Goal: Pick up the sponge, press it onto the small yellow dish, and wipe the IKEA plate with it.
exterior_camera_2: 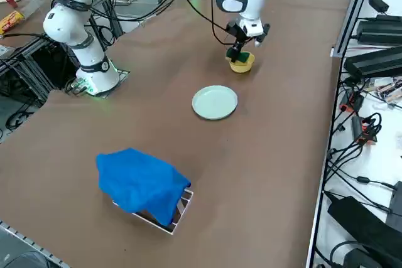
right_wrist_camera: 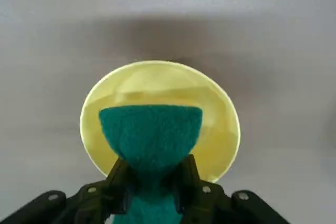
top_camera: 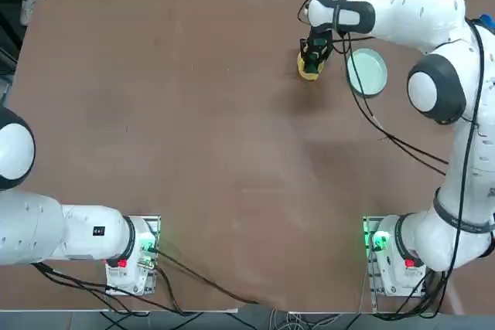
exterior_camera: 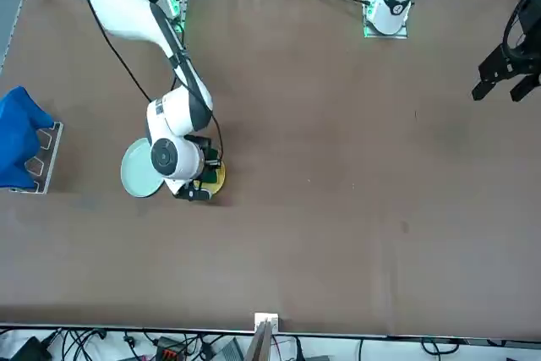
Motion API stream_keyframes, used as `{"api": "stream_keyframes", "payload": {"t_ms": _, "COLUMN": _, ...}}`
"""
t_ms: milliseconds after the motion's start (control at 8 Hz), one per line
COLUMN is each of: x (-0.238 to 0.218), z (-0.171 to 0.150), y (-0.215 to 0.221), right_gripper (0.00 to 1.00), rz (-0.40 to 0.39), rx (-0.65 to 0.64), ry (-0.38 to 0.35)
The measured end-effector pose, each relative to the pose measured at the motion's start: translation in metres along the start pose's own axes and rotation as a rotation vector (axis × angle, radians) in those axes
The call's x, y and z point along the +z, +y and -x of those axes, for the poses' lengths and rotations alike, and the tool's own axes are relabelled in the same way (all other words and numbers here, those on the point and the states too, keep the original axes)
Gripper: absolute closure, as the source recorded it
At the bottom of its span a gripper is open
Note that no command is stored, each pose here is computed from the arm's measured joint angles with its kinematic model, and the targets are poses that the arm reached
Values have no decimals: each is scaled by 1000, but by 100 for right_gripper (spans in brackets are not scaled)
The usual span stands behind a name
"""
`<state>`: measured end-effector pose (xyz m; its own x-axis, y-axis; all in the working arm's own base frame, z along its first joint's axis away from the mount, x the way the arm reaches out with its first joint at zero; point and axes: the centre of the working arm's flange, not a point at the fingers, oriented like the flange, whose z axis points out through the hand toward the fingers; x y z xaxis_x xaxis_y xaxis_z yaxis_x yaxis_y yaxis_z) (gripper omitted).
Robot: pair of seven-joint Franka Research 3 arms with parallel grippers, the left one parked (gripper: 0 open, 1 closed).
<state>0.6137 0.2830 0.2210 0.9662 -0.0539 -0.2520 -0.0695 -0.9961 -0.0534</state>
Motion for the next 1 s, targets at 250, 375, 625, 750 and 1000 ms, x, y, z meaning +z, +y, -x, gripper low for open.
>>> {"api": "stream_keyframes", "payload": {"t_ms": 250, "x": 3, "z": -1, "y": 0, "right_gripper": 59, "rz": 1, "rx": 0, "ry": -3}}
{"api": "stream_keyframes", "payload": {"t_ms": 375, "x": 4, "z": -1, "y": 0, "right_gripper": 59, "rz": 1, "rx": 0, "ry": -4}}
{"api": "stream_keyframes", "payload": {"t_ms": 625, "x": 4, "z": -1, "y": 0, "right_gripper": 59, "rz": 2, "rx": 0, "ry": -5}}
{"api": "stream_keyframes", "payload": {"t_ms": 750, "x": 5, "z": -1, "y": 0, "right_gripper": 59, "rz": 2, "rx": 1, "ry": -6}}
{"api": "stream_keyframes", "payload": {"t_ms": 1000, "x": 8, "z": -2, "y": 1, "right_gripper": 59, "rz": 4, "rx": 1, "ry": -10}}
